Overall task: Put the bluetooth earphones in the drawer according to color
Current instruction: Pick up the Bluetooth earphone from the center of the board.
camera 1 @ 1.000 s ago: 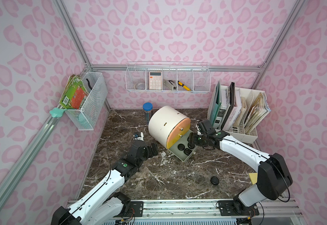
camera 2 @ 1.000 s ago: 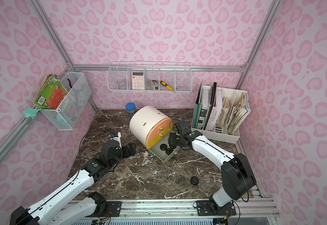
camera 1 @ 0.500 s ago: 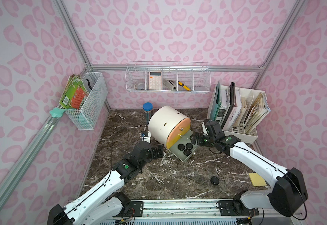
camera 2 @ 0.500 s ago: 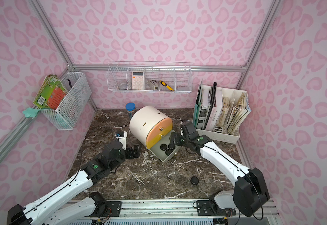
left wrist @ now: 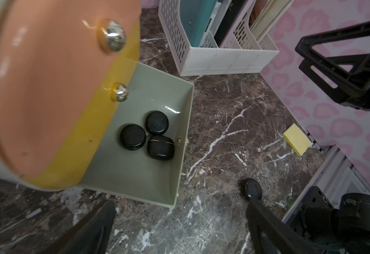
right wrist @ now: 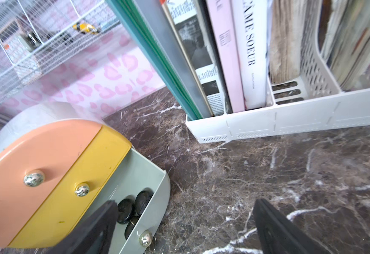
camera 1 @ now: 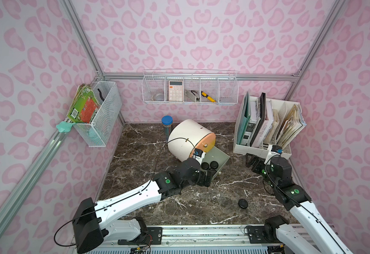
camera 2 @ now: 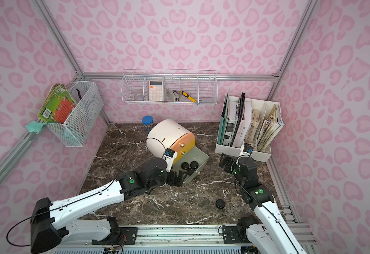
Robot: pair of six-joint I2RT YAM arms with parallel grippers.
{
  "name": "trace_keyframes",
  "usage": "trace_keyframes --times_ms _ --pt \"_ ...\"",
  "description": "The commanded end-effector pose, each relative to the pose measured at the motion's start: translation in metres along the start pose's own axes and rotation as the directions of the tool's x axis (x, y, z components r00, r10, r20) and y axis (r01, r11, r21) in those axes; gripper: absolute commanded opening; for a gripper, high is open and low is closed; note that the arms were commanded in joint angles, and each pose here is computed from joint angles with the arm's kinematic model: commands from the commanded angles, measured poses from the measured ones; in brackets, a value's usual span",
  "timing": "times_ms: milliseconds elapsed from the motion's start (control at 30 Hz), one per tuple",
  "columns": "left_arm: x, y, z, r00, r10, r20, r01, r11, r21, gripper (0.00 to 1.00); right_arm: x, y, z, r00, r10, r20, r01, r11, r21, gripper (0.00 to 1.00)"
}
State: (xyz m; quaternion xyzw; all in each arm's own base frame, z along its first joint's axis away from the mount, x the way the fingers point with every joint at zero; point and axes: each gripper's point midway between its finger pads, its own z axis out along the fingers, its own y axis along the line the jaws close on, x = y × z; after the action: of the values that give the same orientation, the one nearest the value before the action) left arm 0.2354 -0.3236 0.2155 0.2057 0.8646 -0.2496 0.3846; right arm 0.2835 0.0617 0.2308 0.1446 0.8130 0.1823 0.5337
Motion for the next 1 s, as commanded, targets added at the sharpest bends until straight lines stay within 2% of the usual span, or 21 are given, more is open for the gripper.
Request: trace_keyframes --times_ms 0,233,400,533,800,967 --pt "0.012 -0.023 0.017 0.995 0.060 -0.077 -0.060 0.998 -0.002 0.97 -0.014 -0.008 -0.010 0.995 0.035 0.091 -0.035 0.999 -0.008 0.99" --pt "0.054 -0.081 0.079 0.958 0.154 -0.244 -0.152 0.988 0.027 0.94 -0.022 -0.032 -0.021 0.991 0.029 0.133 -0.041 0.995 0.088 0.99" --pt "0.076 -0.106 0.114 0.930 0.164 -0.328 -0.158 0.986 0.043 0.94 -0.027 -0.037 -0.027 0.987 0.010 0.159 -0.028 0.993 0.112 0.99" --pt "0.092 -0.116 0.132 0.908 0.172 -0.382 -0.170 0.985 0.040 0.94 -0.030 -0.036 -0.029 0.986 -0.003 0.166 -0.015 0.994 0.109 0.98" --pt "0.130 -0.114 0.158 0.868 0.169 -0.467 -0.178 0.984 0.025 0.96 -0.032 -0.038 -0.032 0.983 0.009 0.183 -0.028 0.994 0.102 0.99" --pt "0.144 -0.116 0.169 0.853 0.176 -0.491 -0.186 0.982 0.028 0.90 -0.035 -0.040 -0.035 0.980 0.015 0.198 -0.037 0.994 0.107 0.98"
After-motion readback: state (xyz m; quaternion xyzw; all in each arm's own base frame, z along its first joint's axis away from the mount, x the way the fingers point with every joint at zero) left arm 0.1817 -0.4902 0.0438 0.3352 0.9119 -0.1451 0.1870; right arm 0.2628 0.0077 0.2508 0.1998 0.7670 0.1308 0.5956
